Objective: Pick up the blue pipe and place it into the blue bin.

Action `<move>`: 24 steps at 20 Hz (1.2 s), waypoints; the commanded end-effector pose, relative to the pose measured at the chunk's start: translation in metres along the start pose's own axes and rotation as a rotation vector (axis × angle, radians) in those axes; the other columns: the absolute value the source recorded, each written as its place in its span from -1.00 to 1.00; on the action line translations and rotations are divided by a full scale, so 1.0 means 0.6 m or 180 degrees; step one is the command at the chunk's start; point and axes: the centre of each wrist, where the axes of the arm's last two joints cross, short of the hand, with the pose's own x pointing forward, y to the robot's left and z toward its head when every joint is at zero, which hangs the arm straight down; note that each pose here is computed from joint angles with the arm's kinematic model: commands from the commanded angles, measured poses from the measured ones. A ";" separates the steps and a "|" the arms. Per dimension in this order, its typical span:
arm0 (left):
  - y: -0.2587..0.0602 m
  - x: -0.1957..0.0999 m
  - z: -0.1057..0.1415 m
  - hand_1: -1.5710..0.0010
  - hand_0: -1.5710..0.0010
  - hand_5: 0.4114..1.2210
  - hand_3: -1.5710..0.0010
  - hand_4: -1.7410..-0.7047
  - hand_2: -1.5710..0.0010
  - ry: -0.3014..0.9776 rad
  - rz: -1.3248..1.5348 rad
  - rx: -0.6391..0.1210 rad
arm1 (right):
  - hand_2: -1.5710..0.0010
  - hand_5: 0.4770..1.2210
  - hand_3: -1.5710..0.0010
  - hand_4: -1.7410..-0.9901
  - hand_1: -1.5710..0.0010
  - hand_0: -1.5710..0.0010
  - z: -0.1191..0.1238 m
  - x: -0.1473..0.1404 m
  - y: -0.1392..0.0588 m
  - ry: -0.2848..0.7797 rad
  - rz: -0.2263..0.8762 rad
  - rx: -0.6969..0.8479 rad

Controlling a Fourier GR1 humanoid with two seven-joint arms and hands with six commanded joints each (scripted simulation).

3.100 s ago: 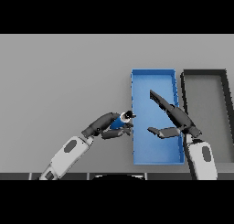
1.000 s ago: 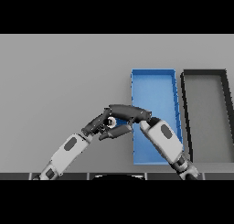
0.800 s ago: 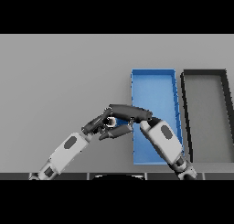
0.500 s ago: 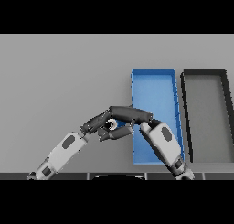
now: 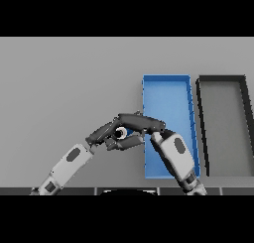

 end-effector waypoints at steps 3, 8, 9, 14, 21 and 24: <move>-0.005 0.006 0.001 0.99 0.98 -0.55 0.99 0.66 0.98 0.0103 0.0008 -0.0004 | -1.00 1.00 -1.00 -0.34 -1.00 -1.00 0.000 0.002 -0.008 -0.0070 -0.0346 -0.0028; -0.005 0.002 0.005 1.00 0.99 -0.71 1.00 0.69 1.00 0.0179 -0.0023 -0.0022 | -1.00 1.00 -1.00 -0.34 -1.00 -1.00 -0.010 0.045 -0.037 -0.0281 -0.0979 -0.0017; -0.008 0.000 0.005 1.00 1.00 -0.73 1.00 0.69 1.00 0.0191 0.0001 -0.0039 | -1.00 1.00 -1.00 -0.34 -1.00 -1.00 -0.011 0.057 -0.043 -0.0306 -0.0981 -0.0026; -0.014 0.002 0.011 1.00 1.00 -0.80 1.00 0.69 1.00 0.0192 -0.0030 -0.0072 | -1.00 1.00 -1.00 -0.34 -1.00 -1.00 -0.016 0.156 -0.097 -0.0590 -0.0693 -0.0155; -0.005 0.005 0.016 1.00 1.00 -0.82 1.00 0.72 1.00 0.0267 -0.0048 -0.0022 | -1.00 1.00 -1.00 -0.35 -1.00 -1.00 0.004 0.193 -0.215 -0.0553 -0.0372 -0.1077; -0.003 0.006 0.020 1.00 1.00 -0.84 1.00 0.75 1.00 0.0240 -0.0095 0.0022 | -1.00 1.00 -1.00 -0.35 -1.00 -1.00 0.038 0.156 -0.264 -0.0164 -0.0422 -0.1553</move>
